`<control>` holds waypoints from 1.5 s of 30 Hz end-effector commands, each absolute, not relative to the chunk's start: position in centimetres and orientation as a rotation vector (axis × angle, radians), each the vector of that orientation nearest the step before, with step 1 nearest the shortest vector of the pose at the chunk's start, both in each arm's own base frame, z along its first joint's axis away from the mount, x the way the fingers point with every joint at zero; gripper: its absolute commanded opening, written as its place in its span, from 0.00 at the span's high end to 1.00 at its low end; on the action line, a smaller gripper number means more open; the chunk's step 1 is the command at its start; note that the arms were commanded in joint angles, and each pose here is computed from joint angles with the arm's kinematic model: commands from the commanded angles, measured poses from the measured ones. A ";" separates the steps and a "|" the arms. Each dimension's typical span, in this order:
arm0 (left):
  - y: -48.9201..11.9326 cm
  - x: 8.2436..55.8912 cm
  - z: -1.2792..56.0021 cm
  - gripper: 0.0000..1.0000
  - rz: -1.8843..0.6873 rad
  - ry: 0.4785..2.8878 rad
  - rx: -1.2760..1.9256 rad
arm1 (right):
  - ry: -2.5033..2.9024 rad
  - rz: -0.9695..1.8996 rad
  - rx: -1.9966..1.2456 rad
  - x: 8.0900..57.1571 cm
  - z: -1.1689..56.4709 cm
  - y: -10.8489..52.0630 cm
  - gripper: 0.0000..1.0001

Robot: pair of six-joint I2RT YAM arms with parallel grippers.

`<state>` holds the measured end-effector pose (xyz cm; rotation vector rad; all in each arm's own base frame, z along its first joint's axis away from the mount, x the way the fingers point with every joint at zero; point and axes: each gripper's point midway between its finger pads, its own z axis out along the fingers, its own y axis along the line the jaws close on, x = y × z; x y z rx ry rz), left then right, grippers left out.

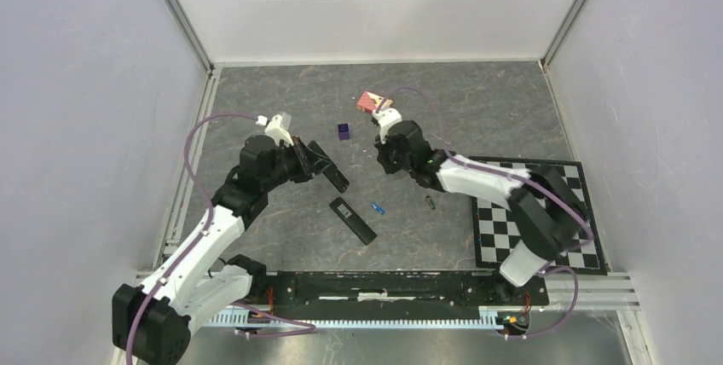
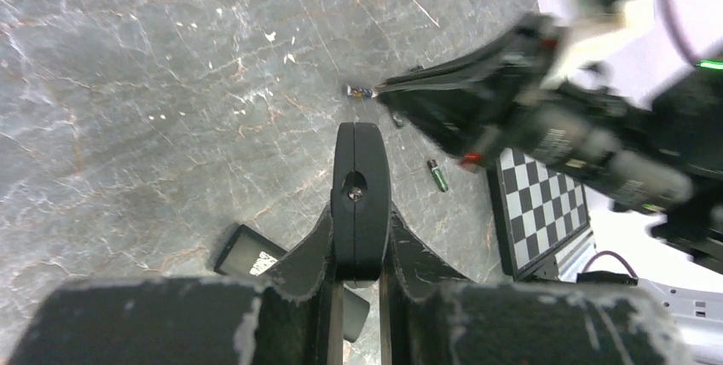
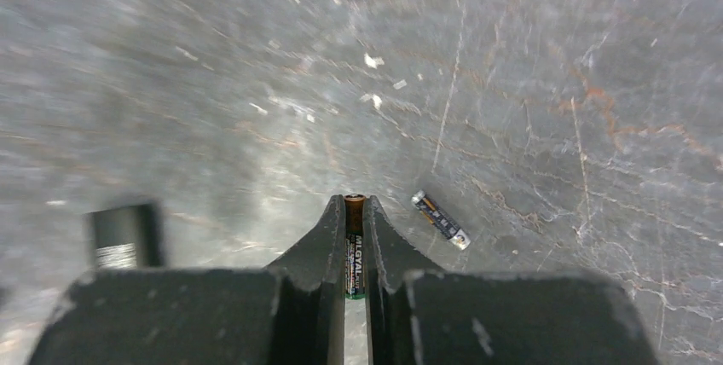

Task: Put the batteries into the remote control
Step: Pick up the battery from the center of the board, then load the battery into the remote control.

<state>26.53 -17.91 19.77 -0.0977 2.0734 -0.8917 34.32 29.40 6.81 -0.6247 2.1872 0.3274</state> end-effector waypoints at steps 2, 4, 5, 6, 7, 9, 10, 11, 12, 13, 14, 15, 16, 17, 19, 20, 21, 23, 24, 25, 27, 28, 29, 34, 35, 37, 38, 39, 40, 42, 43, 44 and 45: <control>-20.2 27.0 21.8 0.98 -1.088 1.967 -0.094 | 1.891 0.667 -0.517 32.1 18.0 31.0 0.95; -20.9 27.0 22.2 0.98 -1.145 1.945 -0.082 | 1.802 0.774 -0.507 30.3 20.6 31.0 0.95; -21.3 26.9 22.5 0.98 -1.182 1.931 -0.075 | 1.764 0.815 -0.497 29.6 21.7 30.8 0.95; -21.8 26.8 22.9 0.98 -1.220 1.924 -0.070 | 1.736 0.856 -0.499 28.8 22.4 30.8 0.95; -22.3 26.6 23.5 0.98 -1.269 1.906 -0.052 | 1.694 0.914 -0.503 27.9 23.7 31.0 0.95; -23.2 26.2 24.5 0.98 -1.363 1.875 -0.037 | 1.614 1.038 -0.527 26.1 25.6 31.6 0.95; -23.5 26.0 24.9 0.98 -1.401 1.856 -0.031 | 1.572 1.088 -0.532 25.3 26.5 31.9 0.95; -23.7 25.9 25.3 0.98 -1.439 1.846 -0.033 | 1.549 1.120 -0.540 24.6 27.0 32.0 0.95; -23.9 25.8 25.8 0.98 -1.469 1.836 -0.034 | 1.525 1.140 -0.544 24.1 27.6 32.2 0.95; -24.1 25.7 26.0 0.98 -1.498 1.834 -0.044 | 1.507 1.146 -0.550 23.8 27.9 32.2 0.95; -24.3 25.5 26.4 0.98 -1.528 1.828 -0.051 | 1.490 1.149 -0.556 23.6 28.3 32.3 0.95; -24.4 25.4 26.8 0.98 -1.554 1.819 -0.056 | 1.475 1.153 -0.563 23.4 28.5 32.3 0.95; -24.5 25.3 27.2 0.98 -1.579 1.813 -0.062 | 1.465 1.155 -0.575 23.2 28.6 32.5 0.95; -24.6 25.2 27.6 0.98 -1.602 1.806 -0.069 | 1.461 1.156 -0.583 23.1 28.7 32.6 0.95; -24.7 25.0 28.2 0.98 -1.630 1.796 -0.077 | 1.451 1.159 -0.606 22.8 28.8 32.9 0.95; -24.7 24.9 28.3 0.98 -1.638 1.797 -0.079 | 1.444 1.160 -0.616 22.6 28.9 33.1 0.95; -24.8 24.8 28.5 0.98 -1.649 1.794 -0.083 | 1.441 1.159 -0.629 22.5 28.8 33.3 0.95; -24.8 24.8 28.7 0.98 -1.665 1.795 -0.092 | 1.434 1.160 -0.643 22.3 28.8 33.5 0.95; -24.8 24.8 28.8 0.98 -1.673 1.792 -0.095 | 1.431 1.157 -0.649 22.3 28.8 33.5 0.95; -24.9 24.6 29.0 0.98 -1.684 1.790 -0.095 | 1.429 1.152 -0.655 22.2 28.8 33.6 0.95; -24.8 24.5 29.2 0.98 -1.693 1.784 -0.096 | 1.429 1.141 -0.661 22.3 28.8 33.5 0.95; -24.8 24.5 29.3 0.98 -1.697 1.781 -0.096 | 1.428 1.135 -0.668 22.3 28.7 33.5 0.95; -24.8 24.4 29.5 0.98 -1.698 1.776 -0.095 | 1.426 1.129 -0.674 22.2 28.7 33.4 0.95; -24.8 24.2 30.2 0.98 -1.717 1.759 -0.088 | 1.419 1.105 -0.708 22.0 28.4 33.3 0.92; -24.9 24.1 30.4 0.98 -1.724 1.757 -0.085 | 1.414 1.105 -0.722 21.9 28.4 33.3 0.90; -24.9 24.0 30.7 0.98 -1.732 1.753 -0.078 | 1.407 1.111 -0.741 21.6 28.3 33.4 0.88; -24.9 24.0 30.9 0.98 -1.733 1.748 -0.074 | 1.401 1.117 -0.753 21.4 28.4 33.4 0.87; -24.9 24.0 31.0 0.98 -1.735 1.747 -0.075 | 1.402 1.119 -0.758 21.3 28.3 33.4 0.85; -24.9 24.0 31.1 0.98 -1.734 1.743 -0.072 | 1.405 1.118 -0.759 21.3 28.3 33.3 0.84; -24.8 24.0 31.2 0.98 -1.730 1.740 -0.074 | 1.413 1.112 -0.753 21.3 28.4 33.2 0.82; -24.9 24.1 31.2 0.98 -1.728 1.739 -0.074 | 1.417 1.113 -0.749 21.3 28.5 33.2 0.80; -24.8 24.1 31.2 0.98 -1.724 1.736 -0.071 | 1.421 1.111 -0.739 21.4 28.6 33.1 0.78; -24.8 24.2 31.1 0.98 -1.721 1.737 -0.074 | 1.426 1.110 -0.729 21.4 28.8 33.0 0.76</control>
